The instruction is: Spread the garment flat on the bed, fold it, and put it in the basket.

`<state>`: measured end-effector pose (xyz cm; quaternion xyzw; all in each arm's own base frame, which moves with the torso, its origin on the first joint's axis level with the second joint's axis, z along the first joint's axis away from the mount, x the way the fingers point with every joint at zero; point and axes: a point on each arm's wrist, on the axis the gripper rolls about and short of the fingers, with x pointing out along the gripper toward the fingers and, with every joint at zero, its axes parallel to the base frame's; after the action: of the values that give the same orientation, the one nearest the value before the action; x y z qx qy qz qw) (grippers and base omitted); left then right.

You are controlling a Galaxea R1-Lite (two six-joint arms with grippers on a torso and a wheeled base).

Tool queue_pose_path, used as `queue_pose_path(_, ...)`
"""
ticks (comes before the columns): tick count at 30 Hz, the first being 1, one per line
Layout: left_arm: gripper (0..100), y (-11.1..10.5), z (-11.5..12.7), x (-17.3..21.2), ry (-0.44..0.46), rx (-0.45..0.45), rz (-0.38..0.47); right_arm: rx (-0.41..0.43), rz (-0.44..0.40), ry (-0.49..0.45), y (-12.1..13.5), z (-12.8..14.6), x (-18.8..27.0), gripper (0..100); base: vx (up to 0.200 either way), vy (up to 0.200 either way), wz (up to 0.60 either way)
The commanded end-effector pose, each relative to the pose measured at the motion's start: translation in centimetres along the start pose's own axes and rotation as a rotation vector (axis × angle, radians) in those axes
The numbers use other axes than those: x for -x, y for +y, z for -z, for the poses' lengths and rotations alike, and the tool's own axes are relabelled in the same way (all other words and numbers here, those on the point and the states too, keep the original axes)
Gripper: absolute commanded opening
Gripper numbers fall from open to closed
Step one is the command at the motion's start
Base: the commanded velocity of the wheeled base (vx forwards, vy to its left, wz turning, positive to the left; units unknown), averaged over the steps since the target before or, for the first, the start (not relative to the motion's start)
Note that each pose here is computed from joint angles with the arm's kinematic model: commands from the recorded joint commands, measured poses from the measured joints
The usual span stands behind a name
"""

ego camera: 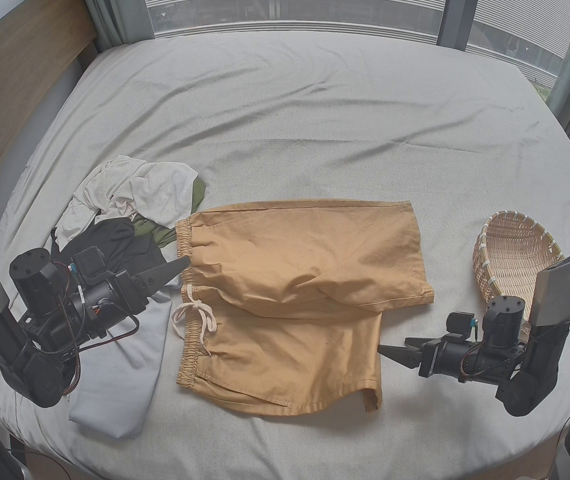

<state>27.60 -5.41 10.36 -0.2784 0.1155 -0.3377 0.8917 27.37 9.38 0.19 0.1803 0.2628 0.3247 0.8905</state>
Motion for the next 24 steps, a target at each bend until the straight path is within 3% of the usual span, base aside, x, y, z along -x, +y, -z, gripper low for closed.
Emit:
queue_pose_path(1, 100, 0.1, 0.1, -0.1, 0.004, 0.005, 0.000, -0.007, 0.003, 0.019, -0.8, 0.7, -1.4, 100, 0.000, 0.000, 0.00)
queue_pose_path(15, 100, 0.1, -0.1, -0.2, -0.003, 0.001, 0.003, 0.043, -0.043, -0.008, 0.4, 0.9, -5.4, 100, 0.000, 0.000, 0.00)
queue_pose_path(16, 100, 0.0, -0.1, -0.2, -0.003, 0.001, 0.005, 0.044, -0.042, -0.009, 0.4, 0.9, -5.4, 0, 0.000, 0.000, 0.00)
queue_pose_path(24, 100, 0.1, 0.1, -0.3, 0.004, 0.005, 0.004, 0.040, -0.033, -0.008, 0.8, 1.0, -4.9, 0, 0.000, 0.000, 0.00)
